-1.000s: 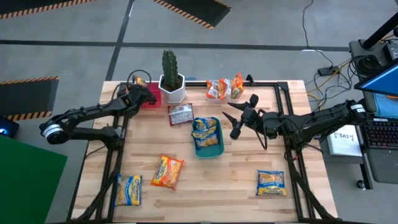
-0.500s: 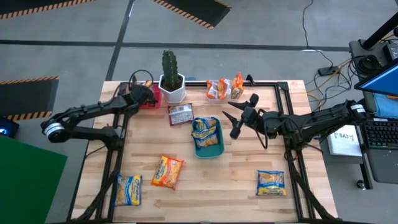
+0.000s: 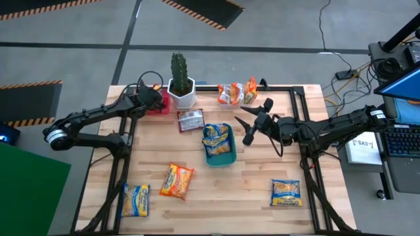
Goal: Sort Maruchan noodles
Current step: Put the red noodle pack into the pink bin
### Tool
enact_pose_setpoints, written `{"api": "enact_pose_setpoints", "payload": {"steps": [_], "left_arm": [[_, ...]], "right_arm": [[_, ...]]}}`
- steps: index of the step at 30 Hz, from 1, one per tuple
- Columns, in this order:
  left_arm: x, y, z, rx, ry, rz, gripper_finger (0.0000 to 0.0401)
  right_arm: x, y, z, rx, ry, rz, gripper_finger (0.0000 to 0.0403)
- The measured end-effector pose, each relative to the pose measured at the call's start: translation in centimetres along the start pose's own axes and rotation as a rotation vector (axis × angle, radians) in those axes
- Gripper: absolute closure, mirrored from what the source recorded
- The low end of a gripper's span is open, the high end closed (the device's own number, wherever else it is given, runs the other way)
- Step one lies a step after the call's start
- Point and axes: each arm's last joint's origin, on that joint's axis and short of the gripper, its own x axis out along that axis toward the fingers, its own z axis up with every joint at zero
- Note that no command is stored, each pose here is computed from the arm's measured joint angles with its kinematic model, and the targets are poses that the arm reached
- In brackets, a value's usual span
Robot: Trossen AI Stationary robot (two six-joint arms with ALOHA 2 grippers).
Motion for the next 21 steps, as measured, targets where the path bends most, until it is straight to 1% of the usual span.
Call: {"api": "enact_pose_setpoints", "payload": {"steps": [3, 6, 10, 12, 15, 19, 20, 21], "left_arm": [[0.0, -0.1, 0.2, 0.053, -0.014, -0.015, 0.0216], [0.3, -0.3, 0.2, 0.065, -0.045, -0.028, 0.0224], [0.9, -0.5, -0.4, 0.042, -0.053, -0.053, 0.0243], [1.2, -0.5, -0.8, 0.028, -0.048, -0.043, 0.0257], [1.7, -0.4, -1.2, 0.005, -0.079, 0.008, 0.0291], [1.8, -0.4, -1.6, -0.017, -0.069, 0.004, 0.0367], [1.8, -0.3, -1.7, -0.026, -0.065, 0.005, 0.0383], [1.7, -0.3, -1.8, -0.037, -0.058, 0.004, 0.0391]], "right_arm": [[0.0, 0.0, 0.0, -0.004, 0.0, 0.0, 0.0209], [0.0, 0.0, 0.0, -0.011, 0.0, 0.0, 0.0209], [0.0, 0.0, 0.0, -0.014, 0.0, 0.0, 0.0209], [0.0, 0.0, 0.0, -0.014, 0.0, 0.0, 0.0209], [0.0, 0.0, 0.0, -0.012, -0.002, 0.0, 0.0209], [0.0, 0.0, 0.1, -0.008, -0.006, -0.001, 0.0209], [0.0, 0.0, 0.1, -0.008, -0.005, -0.001, 0.0209], [0.0, 0.0, 0.1, -0.008, -0.005, -0.001, 0.0209]]}}
